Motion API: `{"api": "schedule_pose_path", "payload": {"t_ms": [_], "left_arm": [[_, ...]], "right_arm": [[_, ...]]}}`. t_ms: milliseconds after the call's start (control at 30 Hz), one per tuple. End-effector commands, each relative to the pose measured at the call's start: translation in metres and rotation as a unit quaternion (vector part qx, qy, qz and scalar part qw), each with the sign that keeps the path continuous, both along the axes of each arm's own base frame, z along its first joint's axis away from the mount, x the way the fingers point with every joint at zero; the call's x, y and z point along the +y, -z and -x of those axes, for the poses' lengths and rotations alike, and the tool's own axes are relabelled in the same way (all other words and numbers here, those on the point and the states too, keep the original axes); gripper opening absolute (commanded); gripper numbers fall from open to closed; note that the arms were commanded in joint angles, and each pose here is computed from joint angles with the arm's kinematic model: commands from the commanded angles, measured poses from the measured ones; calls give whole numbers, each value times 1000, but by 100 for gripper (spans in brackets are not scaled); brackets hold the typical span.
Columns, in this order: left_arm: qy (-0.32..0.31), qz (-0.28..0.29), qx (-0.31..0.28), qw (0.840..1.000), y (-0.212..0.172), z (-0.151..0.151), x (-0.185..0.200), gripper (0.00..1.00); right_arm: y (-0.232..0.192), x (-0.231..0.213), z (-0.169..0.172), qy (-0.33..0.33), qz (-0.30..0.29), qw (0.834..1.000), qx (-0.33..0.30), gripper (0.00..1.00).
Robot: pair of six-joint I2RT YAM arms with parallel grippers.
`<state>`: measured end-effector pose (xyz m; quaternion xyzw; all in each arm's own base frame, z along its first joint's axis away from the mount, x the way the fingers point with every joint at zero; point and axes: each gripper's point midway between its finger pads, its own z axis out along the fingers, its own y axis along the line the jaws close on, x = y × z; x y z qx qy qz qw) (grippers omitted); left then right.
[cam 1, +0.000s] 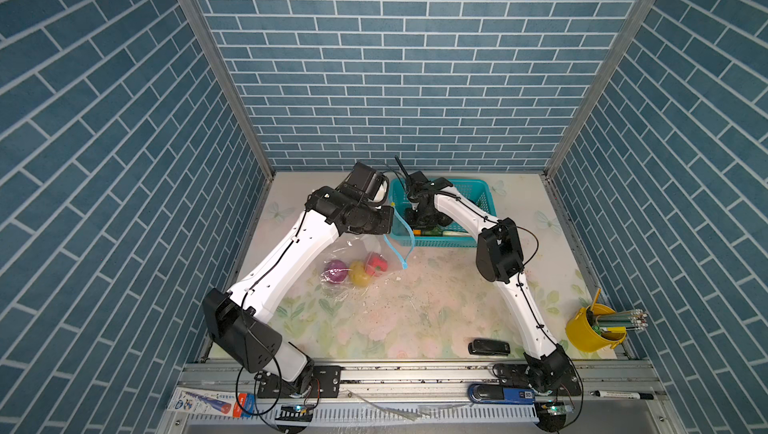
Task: Place the food in the zip-top bag and seal the zipper
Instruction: 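Move the right gripper back and lower it onto the green cucumber, then close the right gripper on the green cucumber and lift it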
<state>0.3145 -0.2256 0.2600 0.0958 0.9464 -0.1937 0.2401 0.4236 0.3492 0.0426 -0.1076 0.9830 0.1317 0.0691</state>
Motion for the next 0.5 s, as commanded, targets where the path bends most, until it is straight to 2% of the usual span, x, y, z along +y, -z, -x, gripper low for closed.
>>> {"api": "schedule_pose_path", "payload": {"t_ms": [0,467], "left_arm": [[-1,13,-2,1000,-5,-4,-3,0],[-9,30,-1,1000,-10,-24,-14,0]], "right_arm": [[-32,2,1,12,-27,1000,-7,47],[-91,-4,-8,29,-98,994,-35,45]]}}
